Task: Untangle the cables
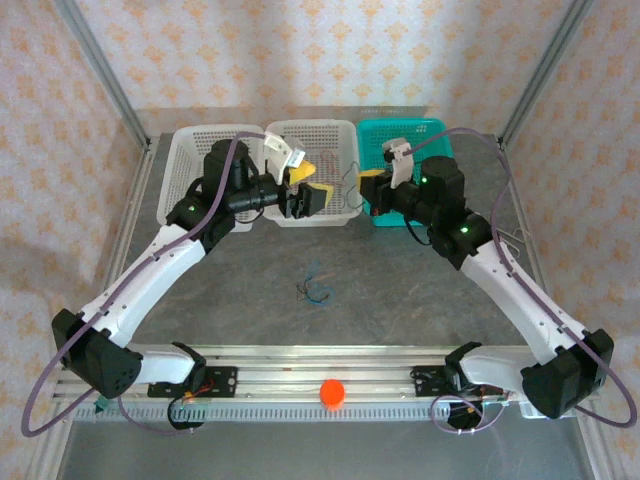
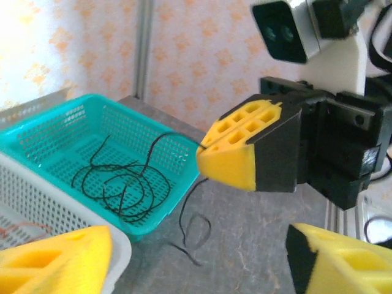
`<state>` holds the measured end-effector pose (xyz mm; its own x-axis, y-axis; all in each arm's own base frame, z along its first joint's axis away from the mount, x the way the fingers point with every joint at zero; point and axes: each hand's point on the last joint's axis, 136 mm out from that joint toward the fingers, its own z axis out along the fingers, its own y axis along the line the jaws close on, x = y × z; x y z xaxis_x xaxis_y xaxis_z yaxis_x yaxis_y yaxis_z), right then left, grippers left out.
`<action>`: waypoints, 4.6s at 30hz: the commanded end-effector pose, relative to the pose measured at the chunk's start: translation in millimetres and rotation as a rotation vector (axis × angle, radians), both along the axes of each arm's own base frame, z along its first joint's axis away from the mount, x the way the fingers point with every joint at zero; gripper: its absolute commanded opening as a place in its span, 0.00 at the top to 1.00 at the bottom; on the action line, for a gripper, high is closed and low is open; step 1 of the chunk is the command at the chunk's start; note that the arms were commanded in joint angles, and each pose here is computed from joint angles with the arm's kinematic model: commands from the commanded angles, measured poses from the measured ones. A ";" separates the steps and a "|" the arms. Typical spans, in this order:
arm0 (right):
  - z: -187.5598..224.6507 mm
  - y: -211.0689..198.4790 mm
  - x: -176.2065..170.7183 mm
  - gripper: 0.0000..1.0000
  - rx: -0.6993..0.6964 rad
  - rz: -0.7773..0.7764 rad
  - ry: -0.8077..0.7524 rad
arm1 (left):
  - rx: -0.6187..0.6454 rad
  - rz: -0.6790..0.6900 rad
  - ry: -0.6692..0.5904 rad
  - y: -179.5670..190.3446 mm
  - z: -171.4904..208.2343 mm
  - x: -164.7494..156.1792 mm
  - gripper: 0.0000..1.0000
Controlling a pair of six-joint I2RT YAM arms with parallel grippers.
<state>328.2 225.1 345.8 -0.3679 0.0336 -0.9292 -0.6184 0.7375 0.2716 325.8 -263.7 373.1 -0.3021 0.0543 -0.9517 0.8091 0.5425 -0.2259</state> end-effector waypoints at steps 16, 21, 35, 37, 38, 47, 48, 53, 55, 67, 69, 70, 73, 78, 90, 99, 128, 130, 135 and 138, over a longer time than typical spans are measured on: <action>-42.1 -149.1 94.3 1.00 -0.038 -0.685 0.186 | 0.127 0.687 0.190 104.6 -79.3 34.5 0.01; -67.2 -163.1 130.6 1.00 -0.045 -0.718 0.258 | 0.121 0.691 0.267 103.2 -113.5 31.2 0.01; -150.7 -156.7 209.9 0.95 -0.099 -0.652 0.454 | 0.061 0.644 0.422 89.5 -201.6 -5.7 0.01; -155.5 -155.4 212.3 0.82 -0.102 -0.646 0.466 | 0.057 0.635 0.437 87.2 -208.9 -9.8 0.01; -155.8 -154.9 212.8 0.75 -0.103 -0.641 0.468 | 0.059 0.619 0.440 84.7 -211.4 -12.7 0.01; -123.1 -148.1 201.3 0.62 -0.092 -0.593 0.423 | 0.105 0.471 0.426 67.3 -219.8 -31.5 0.15; -112.8 -143.4 196.5 0.62 -0.090 -0.567 0.404 | 0.114 0.455 0.429 65.0 -221.7 -33.1 0.15; -83.8 -115.1 156.5 0.63 -0.128 -0.460 0.374 | 0.127 0.393 0.439 53.5 -228.3 -37.2 0.18; -78.7 -99.5 135.5 0.63 -0.137 -0.413 0.362 | 0.132 0.355 0.436 46.0 -228.6 -39.2 0.20; -119.5 -6.4 19.6 0.56 -0.095 -0.359 0.507 | 0.082 0.413 0.443 59.7 -226.0 -34.7 0.20; -132.7 7.7 4.6 0.52 -0.082 -0.386 0.539 | 0.037 0.443 0.436 68.1 -220.3 -33.0 0.20; -139.9 16.1 -3.5 0.52 -0.074 -0.394 0.556 | 0.007 0.462 0.436 72.7 -216.7 -31.5 0.20; -161.7 39.0 -22.4 0.49 -0.081 -0.418 0.586 | -0.078 0.534 0.452 89.9 -213.2 -27.0 0.21; -198.2 67.0 -35.2 0.51 -0.151 -0.464 0.650 | -0.255 0.638 0.494 116.1 -211.0 -24.9 0.22; -252.9 103.3 -29.4 0.51 -0.341 -0.545 0.683 | -0.549 0.758 0.562 169.2 -219.6 -30.6 0.23; -280.8 108.2 -27.0 0.52 -0.453 -0.540 0.691 | -0.573 0.782 0.560 181.6 -219.9 -30.8 0.23; -203.5 137.9 -39.5 1.00 -0.174 -0.124 0.632 | -0.443 0.668 0.635 142.4 -243.7 -34.7 0.20; -191.4 130.1 -38.5 1.00 -0.162 -0.075 0.606 | -0.396 0.637 0.627 132.9 -245.2 -36.6 0.21; -166.3 106.6 -29.6 1.00 -0.068 -0.019 0.601 | -0.340 0.537 0.595 110.1 -242.9 -43.6 0.25; -153.0 100.0 -26.2 1.00 -0.012 0.004 0.595 | -0.323 0.494 0.585 99.0 -241.8 -46.7 0.25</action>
<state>307.8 318.4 170.7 -0.8447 0.0421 -0.5336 -0.2848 0.8087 0.5147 273.2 -151.1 107.5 -0.6956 -0.5098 -0.5063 0.0791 0.6461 -0.7592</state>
